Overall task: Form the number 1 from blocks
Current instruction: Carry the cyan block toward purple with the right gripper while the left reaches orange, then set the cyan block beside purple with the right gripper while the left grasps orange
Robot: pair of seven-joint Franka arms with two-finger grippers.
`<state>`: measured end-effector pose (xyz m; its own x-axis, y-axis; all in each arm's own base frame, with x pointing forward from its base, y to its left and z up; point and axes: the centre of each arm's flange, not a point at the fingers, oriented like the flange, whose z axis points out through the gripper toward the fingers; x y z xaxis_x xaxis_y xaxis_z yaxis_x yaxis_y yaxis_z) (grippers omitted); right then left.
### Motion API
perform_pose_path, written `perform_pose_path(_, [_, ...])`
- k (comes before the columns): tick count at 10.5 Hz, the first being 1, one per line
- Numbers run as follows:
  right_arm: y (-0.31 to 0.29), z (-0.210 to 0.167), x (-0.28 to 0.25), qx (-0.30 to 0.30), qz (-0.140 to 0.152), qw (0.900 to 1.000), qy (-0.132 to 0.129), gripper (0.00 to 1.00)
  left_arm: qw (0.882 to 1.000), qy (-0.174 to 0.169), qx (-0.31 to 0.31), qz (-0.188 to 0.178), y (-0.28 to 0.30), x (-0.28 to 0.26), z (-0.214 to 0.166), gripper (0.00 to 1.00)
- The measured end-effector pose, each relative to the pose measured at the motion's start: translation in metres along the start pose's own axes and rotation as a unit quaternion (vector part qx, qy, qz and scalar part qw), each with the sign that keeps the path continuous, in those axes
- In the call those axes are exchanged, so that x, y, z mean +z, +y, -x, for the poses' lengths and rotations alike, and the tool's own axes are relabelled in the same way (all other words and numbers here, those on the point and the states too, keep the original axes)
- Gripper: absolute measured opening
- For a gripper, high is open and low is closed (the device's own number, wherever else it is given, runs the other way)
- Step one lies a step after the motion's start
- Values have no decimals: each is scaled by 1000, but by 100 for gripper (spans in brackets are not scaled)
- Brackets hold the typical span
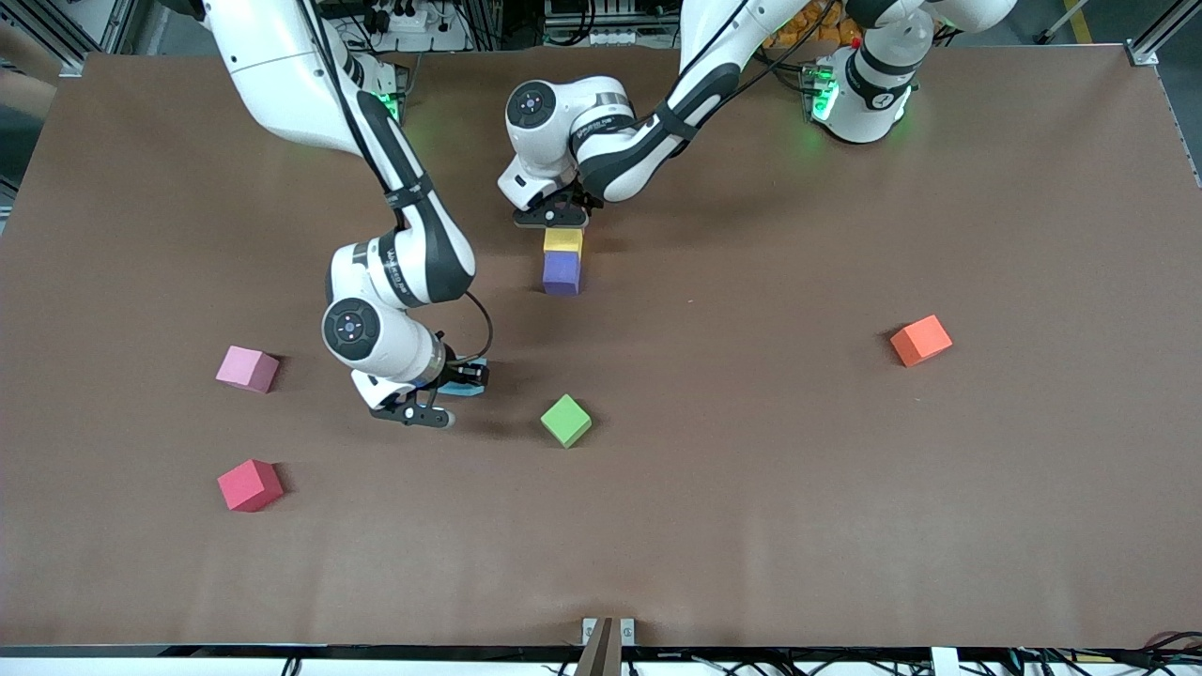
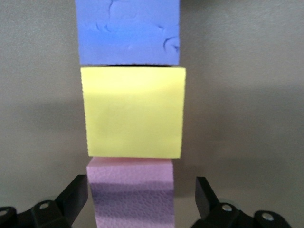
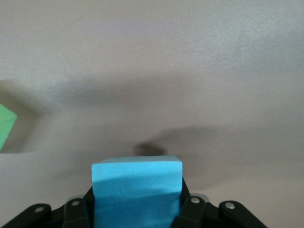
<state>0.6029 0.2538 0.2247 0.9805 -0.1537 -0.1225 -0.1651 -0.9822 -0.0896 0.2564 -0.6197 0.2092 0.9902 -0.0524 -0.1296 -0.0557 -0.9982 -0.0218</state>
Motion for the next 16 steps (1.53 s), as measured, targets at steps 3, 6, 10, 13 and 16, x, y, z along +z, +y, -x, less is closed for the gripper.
perform_pose_path(3, [-3,3,-4,-4,-2,1000,1,61,1000,10,-2,-2,1,-23,0,100])
perform_pose_path(6, [-4,5,-5,-4,-2,1000,1,61,999,30,-22,-12,-14,-69,-19,100])
perform_pose_path(10, [-22,17,-2,-7,-4,1000,1,61,994,42,-96,-19,-105,-117,-135,100])
perform_pose_path(13, [-71,51,6,0,-5,1000,9,61,988,37,-149,-13,-206,-127,-227,100])
perform_pose_path(16, [-113,90,19,9,-7,1000,18,61,985,28,-169,-22,-304,-144,-278,100])
